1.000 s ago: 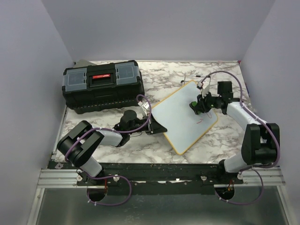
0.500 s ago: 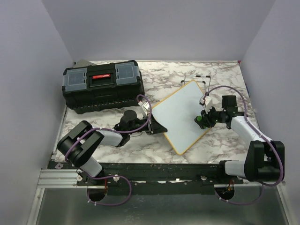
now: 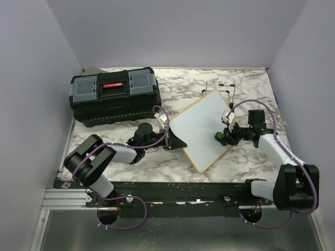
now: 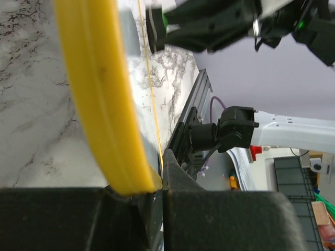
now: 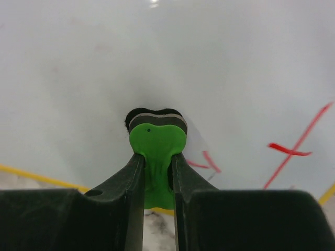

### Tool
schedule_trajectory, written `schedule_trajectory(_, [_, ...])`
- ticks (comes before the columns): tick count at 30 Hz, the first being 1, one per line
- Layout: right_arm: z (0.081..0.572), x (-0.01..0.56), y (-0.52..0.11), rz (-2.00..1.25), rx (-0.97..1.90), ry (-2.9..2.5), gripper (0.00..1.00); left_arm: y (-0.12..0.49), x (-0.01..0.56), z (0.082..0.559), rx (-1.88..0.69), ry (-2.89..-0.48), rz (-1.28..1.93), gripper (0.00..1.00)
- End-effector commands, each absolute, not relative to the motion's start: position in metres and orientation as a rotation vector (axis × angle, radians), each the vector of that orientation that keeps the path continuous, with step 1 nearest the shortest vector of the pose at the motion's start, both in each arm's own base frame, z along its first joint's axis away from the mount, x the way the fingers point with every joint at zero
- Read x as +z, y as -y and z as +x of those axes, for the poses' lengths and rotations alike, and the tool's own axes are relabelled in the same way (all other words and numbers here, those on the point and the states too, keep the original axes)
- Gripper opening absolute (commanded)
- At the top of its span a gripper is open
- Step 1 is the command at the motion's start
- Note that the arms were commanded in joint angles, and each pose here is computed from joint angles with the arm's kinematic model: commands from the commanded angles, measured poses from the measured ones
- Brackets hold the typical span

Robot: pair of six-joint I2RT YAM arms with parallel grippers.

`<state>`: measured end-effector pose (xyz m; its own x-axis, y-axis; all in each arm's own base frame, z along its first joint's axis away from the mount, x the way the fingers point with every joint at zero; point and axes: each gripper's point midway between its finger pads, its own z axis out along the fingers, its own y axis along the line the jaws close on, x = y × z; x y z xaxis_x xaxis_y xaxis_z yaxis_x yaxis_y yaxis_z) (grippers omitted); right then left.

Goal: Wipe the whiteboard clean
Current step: Erase the whiteboard at the center of the board.

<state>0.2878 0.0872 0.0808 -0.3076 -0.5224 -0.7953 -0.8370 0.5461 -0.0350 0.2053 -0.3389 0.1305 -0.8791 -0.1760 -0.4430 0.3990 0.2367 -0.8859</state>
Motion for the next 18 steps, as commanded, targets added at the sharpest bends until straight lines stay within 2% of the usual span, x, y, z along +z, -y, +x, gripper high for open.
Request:
schedule_trajectory(1, [0.224, 0.058, -0.098, -1.346, 0.610, -1.902, 0.01, 0.347, 0.176, 0.207, -1.745, -1.825, 0.328, 0.00])
schedule_trajectory(5, [0.236, 0.040, -0.074, -1.269, 0.450, -2.054, 0.01, 0.349, 0.178, 0.207, -1.744, -1.825, 0.333, 0.00])
schedule_trajectory(11, [0.288, 0.046, -0.049, -1.048, 0.302, -2.154, 0.01, 0.348, 0.177, 0.206, -1.739, -1.831, 0.340, 0.00])
schedule_trajectory(15, [0.311, 0.055, -0.057, -1.006, 0.370, -2.147, 0.01, 0.349, 0.178, 0.206, -1.742, -1.829, 0.343, 0.00])
schedule_trajectory(18, [0.306, 0.060, -0.080, -1.050, 0.491, -2.113, 0.01, 0.349, 0.179, 0.206, -1.745, -1.825, 0.345, 0.00])
